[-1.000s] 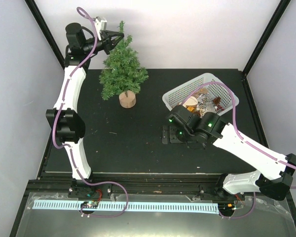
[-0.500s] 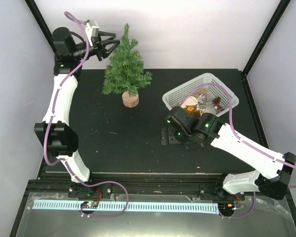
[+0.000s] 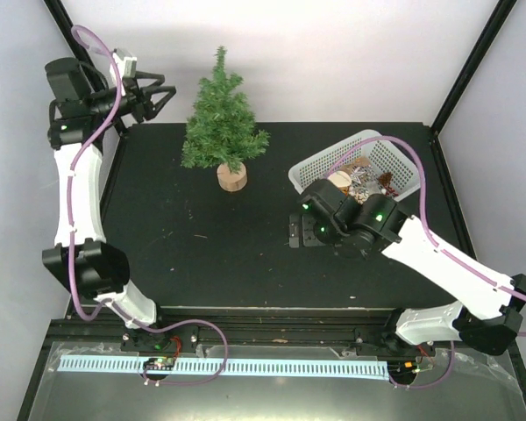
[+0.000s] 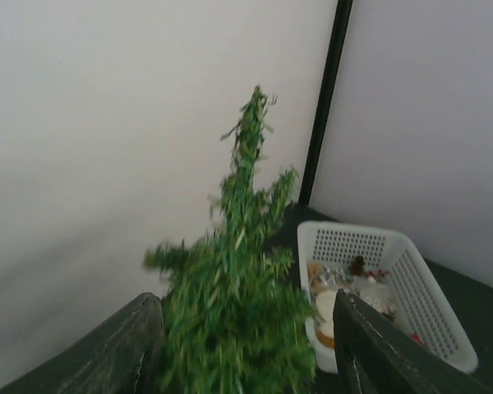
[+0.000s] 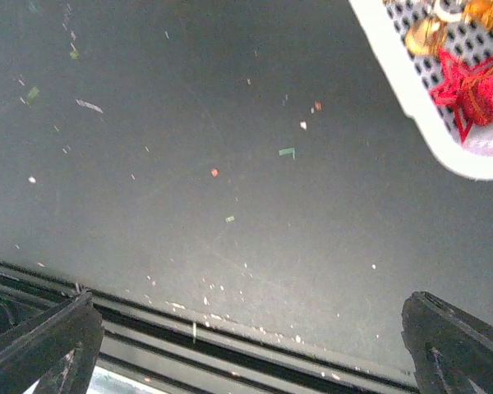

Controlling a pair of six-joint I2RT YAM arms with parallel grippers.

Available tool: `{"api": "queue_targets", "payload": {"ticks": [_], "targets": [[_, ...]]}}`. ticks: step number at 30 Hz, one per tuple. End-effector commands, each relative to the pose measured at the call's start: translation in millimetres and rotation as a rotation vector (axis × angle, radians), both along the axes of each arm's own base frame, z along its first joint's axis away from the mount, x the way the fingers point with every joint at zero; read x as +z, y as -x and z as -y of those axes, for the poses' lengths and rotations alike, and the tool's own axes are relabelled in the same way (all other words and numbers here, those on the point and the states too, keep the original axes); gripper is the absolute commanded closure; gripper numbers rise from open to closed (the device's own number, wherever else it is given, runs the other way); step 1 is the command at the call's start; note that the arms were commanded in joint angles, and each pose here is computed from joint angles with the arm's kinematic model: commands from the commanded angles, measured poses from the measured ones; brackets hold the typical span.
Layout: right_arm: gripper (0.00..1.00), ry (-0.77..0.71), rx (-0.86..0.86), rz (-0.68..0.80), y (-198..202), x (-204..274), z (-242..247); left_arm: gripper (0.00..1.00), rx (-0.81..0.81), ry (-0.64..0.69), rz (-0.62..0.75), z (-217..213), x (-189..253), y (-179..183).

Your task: Decorate the small christmas tree

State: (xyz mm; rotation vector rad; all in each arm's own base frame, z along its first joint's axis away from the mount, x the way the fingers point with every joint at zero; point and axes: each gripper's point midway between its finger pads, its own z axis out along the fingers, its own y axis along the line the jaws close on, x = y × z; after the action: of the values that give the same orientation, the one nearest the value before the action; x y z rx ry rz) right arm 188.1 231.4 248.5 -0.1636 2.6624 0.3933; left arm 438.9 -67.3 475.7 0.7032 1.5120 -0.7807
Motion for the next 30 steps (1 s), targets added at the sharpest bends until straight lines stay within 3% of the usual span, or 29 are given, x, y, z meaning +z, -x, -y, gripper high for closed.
{"api": "queue_targets", "payload": {"ticks": [1, 5, 9, 13, 16, 21, 30], "targets": [[0.0, -0.025, -0.02, 0.105, -20, 39, 15, 0.42, -0.01, -0.151, -0.055, 8, -12, 64], [0.04, -0.074, -0.034, 0.155, -44, 68, 30, 0.46, 0.028, -0.258, -0.205, 4, -41, 94], [0.13, -0.108, -0.089, 0.133, -70, 69, 60, 0.49, 0.066, -0.361, -0.268, -4, -58, 122], [0.32, -0.052, -0.165, 0.099, -101, 53, 94, 0.5, 0.093, -0.446, -0.361, -12, -83, 141], [0.46, -0.023, -0.207, 0.023, -114, 28, 97, 0.63, 0.106, -0.459, -0.442, -15, -101, 150], [0.54, -0.037, -0.27, -0.133, -134, -34, 92, 0.65, 0.084, -0.488, -0.457, -13, -119, 164], [0.52, 0.059, -0.439, -0.215, -204, -79, 125, 0.68, 0.006, -0.359, -0.494, -1, -140, 147]]}}
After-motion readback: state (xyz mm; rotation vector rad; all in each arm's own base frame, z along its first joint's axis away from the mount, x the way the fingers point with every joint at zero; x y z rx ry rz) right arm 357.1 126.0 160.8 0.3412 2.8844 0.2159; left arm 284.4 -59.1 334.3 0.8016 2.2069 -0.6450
